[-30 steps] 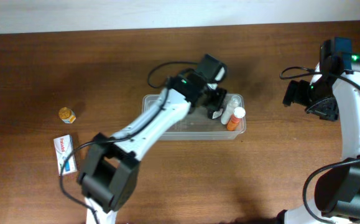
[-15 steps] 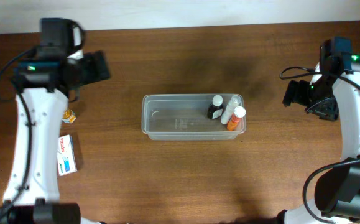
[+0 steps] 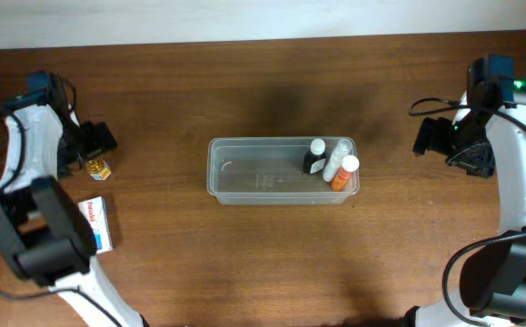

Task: Pack container
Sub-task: 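Grasp the gold-lidded jar with the left gripper, then lower the gold-lidded jar into the container and open the left gripper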

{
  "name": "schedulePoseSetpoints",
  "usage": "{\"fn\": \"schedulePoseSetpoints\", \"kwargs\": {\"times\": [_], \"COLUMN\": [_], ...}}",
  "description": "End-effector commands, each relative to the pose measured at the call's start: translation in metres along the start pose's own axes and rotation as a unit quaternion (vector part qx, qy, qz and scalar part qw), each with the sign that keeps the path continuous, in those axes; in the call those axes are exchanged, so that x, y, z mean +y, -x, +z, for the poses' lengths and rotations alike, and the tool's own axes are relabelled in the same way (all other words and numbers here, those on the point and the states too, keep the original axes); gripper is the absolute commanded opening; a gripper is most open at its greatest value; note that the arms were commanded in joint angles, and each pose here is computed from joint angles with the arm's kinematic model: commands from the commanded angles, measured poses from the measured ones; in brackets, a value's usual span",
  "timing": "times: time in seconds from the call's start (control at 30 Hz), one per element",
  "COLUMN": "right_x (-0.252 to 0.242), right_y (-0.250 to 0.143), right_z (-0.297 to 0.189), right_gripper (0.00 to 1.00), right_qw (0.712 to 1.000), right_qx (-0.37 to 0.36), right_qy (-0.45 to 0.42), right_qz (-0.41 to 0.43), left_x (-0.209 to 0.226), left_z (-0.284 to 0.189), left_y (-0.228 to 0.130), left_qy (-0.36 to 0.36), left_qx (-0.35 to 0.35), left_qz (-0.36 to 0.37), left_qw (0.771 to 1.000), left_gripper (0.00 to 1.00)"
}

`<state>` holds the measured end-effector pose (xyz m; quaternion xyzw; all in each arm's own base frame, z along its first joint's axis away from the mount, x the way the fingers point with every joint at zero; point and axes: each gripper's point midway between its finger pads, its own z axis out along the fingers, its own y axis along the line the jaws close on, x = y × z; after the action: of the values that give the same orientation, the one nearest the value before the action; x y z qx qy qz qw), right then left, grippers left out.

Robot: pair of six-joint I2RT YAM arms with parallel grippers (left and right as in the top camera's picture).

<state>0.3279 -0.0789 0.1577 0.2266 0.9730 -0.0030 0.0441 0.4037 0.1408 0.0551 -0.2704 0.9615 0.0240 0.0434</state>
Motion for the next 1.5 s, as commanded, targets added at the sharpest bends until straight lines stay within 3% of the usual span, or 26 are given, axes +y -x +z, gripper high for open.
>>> {"fn": "schedulePoseSetpoints", "kwargs": {"times": [0.0,0.13,0.2,0.4,0.47,0.53,0.7,0.87,0.93,1.07,1.13,1.37,1.47], "right_x": [-0.001,-0.001,-0.001,-0.001,-0.001,-0.001,-0.001,-0.001,-0.001,-0.001,-0.001,-0.002,-0.002], "right_y": [-0.002,-0.002,-0.002,-0.002,-0.002,-0.002,-0.002,-0.002,-0.002,-0.002,-0.002,-0.002,-0.002], "right_z": [0.003,0.003,0.003,0.003,0.003,0.003,0.003,0.003,0.003,0.003,0.003,0.003,0.003], "right_gripper": [0.96,0.96,0.96,0.96,0.96,0.96,0.96,0.96,0.96,0.96,0.96,0.96,0.96], "right_qw": [1.000,1.000,1.000,1.000,1.000,1.000,1.000,1.000,1.000,1.000,1.000,1.000,1.000], "right_qx": [0.006,0.006,0.006,0.006,0.006,0.006,0.006,0.006,0.006,0.006,0.005,0.005,0.006], "right_qy": [0.000,0.000,-0.001,-0.001,-0.001,-0.001,-0.001,-0.001,-0.001,-0.001,-0.001,-0.004,-0.004], "right_qz": [-0.003,-0.004,-0.004,-0.004,-0.004,-0.003,-0.004,-0.004,-0.004,-0.004,-0.004,-0.004,-0.004], "left_x": [-0.004,-0.005,-0.005,-0.005,-0.005,-0.003,0.001,-0.020,-0.049,-0.132,-0.181,-0.285,-0.308], "left_z": [0.038,0.048,0.048,0.048,0.047,0.047,0.037,-0.020,-0.054,-0.123,-0.147,-0.151,-0.143], "left_y": [-0.012,-0.011,-0.010,-0.011,-0.011,-0.010,-0.007,0.006,0.000,-0.039,-0.076,-0.196,-0.228], "left_qy": [-0.018,-0.017,-0.017,-0.017,-0.017,-0.010,-0.002,-0.024,-0.062,-0.134,-0.158,-0.189,-0.194], "left_qx": [0.049,0.052,0.049,0.052,0.051,0.049,0.037,-0.031,-0.057,-0.110,-0.125,-0.094,-0.084], "left_qz": [0.002,0.002,0.002,0.002,0.002,0.002,0.002,0.021,0.047,0.145,0.214,0.385,0.424], "left_qw": [0.999,0.998,0.999,0.999,0.999,0.999,0.999,0.999,0.995,0.974,0.956,0.898,0.881], "left_gripper": [0.99,0.98,0.93,0.50,0.45,0.32,0.31,0.30,0.30,0.26,0.26,0.26,0.24]}}
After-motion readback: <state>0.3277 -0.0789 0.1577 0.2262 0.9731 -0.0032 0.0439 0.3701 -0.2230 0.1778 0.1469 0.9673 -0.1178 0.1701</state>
